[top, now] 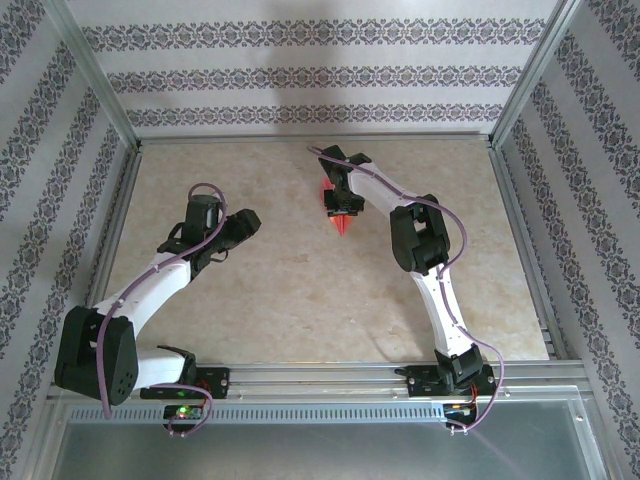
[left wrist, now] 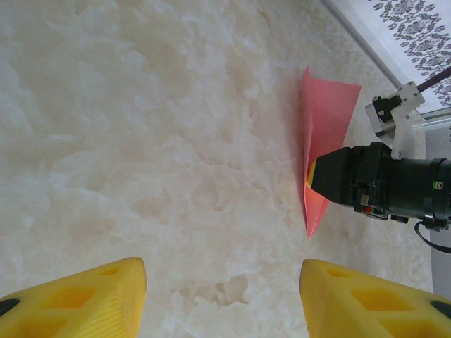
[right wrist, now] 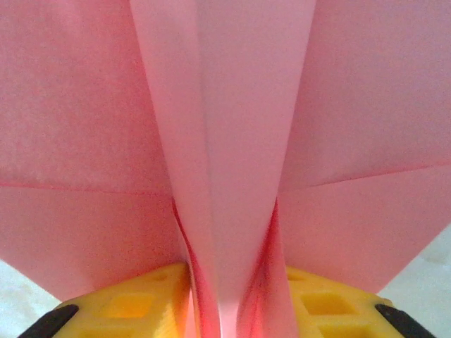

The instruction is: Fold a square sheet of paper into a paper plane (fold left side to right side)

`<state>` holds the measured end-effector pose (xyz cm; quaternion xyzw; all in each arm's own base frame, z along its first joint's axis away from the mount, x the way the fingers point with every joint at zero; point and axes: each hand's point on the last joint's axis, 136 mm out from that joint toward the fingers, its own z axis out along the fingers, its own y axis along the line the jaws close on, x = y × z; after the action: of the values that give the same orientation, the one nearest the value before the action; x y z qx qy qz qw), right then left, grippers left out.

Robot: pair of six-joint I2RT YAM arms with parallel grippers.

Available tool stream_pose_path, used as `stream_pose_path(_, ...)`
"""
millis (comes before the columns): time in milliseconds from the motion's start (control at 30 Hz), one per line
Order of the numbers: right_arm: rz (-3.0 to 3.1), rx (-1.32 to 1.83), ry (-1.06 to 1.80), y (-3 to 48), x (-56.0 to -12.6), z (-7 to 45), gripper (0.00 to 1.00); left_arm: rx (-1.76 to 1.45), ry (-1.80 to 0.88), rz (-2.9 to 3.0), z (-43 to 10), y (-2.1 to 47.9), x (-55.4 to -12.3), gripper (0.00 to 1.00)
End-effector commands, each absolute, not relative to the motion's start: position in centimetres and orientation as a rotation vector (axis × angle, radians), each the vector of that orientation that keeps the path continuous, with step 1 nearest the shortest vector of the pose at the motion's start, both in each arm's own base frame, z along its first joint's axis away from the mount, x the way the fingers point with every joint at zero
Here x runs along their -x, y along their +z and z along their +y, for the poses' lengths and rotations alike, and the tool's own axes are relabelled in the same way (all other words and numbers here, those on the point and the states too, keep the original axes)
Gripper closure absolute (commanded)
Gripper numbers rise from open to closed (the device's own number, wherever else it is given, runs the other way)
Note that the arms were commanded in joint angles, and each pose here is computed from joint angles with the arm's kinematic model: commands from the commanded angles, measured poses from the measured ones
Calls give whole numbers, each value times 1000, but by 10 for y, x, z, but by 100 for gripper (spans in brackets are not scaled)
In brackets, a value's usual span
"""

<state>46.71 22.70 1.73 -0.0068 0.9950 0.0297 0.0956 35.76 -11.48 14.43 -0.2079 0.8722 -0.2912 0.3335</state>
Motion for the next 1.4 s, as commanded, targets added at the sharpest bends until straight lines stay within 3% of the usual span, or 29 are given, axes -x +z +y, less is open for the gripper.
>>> stream_pose_path(0, 2951, 30, 36, 33, -456, 220, 65, 519, -756, 2267, -112, 155, -362, 40)
stream_pose_path(700, 2874, 59, 115, 81, -446, 220, 55, 512, -760, 2258, -110, 162, -367, 37)
stream_pose_path(1133, 2664, 160, 218, 138, -442, 221, 48, 581, -678, 2204, -80, 161, -371, 19)
stream_pose_path(1367, 2435, 166, 243, 184, -424, 187, 43, 575, -611, 2185, -66, 167, -373, 8)
